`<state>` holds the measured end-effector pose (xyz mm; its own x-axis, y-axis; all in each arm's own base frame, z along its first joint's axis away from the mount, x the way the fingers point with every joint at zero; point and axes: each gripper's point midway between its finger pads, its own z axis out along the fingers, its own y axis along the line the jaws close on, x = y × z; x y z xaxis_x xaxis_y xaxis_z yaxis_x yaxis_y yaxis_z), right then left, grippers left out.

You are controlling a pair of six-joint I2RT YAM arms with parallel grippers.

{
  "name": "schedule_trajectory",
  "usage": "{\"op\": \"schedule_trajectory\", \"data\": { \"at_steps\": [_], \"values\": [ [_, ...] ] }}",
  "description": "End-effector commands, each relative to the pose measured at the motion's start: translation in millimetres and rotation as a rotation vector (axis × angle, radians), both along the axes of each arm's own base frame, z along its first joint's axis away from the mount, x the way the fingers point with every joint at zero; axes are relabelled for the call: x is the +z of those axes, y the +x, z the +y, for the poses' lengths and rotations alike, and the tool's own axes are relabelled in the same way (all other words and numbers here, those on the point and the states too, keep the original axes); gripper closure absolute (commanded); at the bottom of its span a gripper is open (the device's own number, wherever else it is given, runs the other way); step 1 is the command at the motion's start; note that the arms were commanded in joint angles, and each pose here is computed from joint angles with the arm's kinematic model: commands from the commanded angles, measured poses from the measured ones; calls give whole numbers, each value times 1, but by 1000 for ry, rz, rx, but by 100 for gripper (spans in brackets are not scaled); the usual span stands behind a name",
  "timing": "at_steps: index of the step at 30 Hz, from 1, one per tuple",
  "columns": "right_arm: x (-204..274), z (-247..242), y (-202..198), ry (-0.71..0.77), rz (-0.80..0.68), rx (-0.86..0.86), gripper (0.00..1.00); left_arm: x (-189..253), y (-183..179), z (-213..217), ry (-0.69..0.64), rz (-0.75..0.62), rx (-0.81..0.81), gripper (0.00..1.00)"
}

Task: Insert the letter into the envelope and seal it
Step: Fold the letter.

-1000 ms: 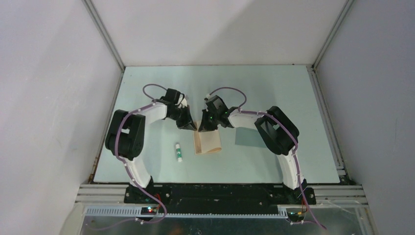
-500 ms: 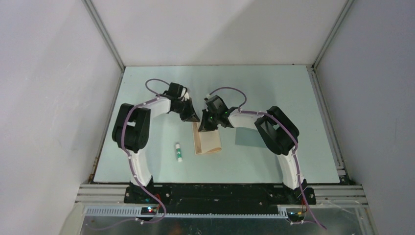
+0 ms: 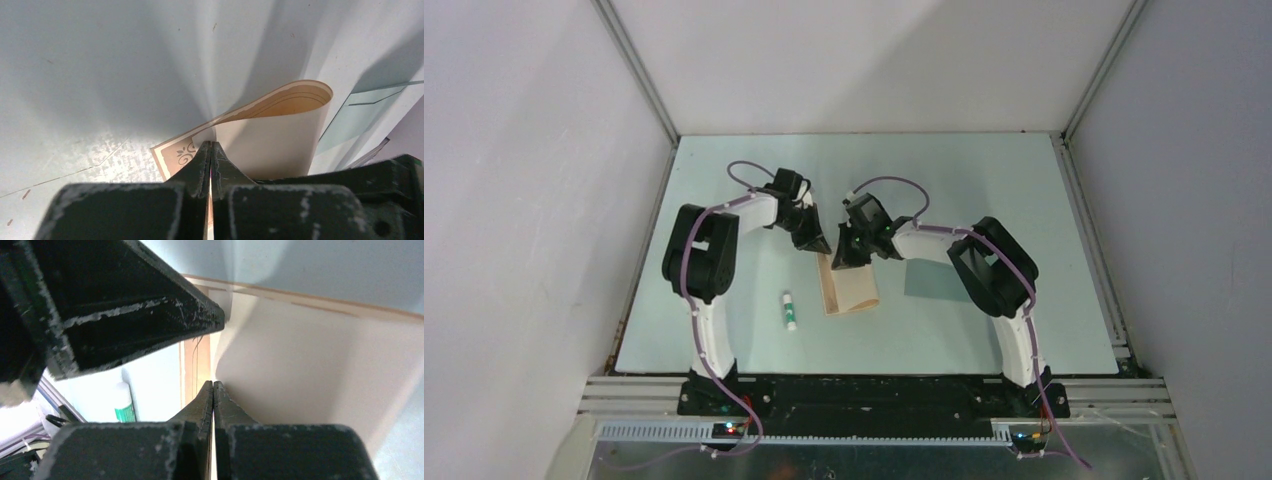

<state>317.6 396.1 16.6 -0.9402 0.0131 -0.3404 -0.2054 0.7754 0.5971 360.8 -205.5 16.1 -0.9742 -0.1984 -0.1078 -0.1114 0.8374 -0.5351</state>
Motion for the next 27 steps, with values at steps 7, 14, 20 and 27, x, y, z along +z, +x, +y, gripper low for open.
{"op": "schedule_trajectory", "data": {
  "at_steps": [7,14,20,27],
  "values": [
    [112,-60,21,10,-231,-90,70,-12,-3,14,91,16,-43,100],
    [89,-99,10,125,-117,-115,33,-14,-3,12,83,19,-51,100],
    [82,-85,-7,299,-36,-28,18,-12,-4,13,86,15,-60,100],
    [53,-84,-8,397,99,-94,25,-13,-6,13,86,15,-66,100]
  ]
}}
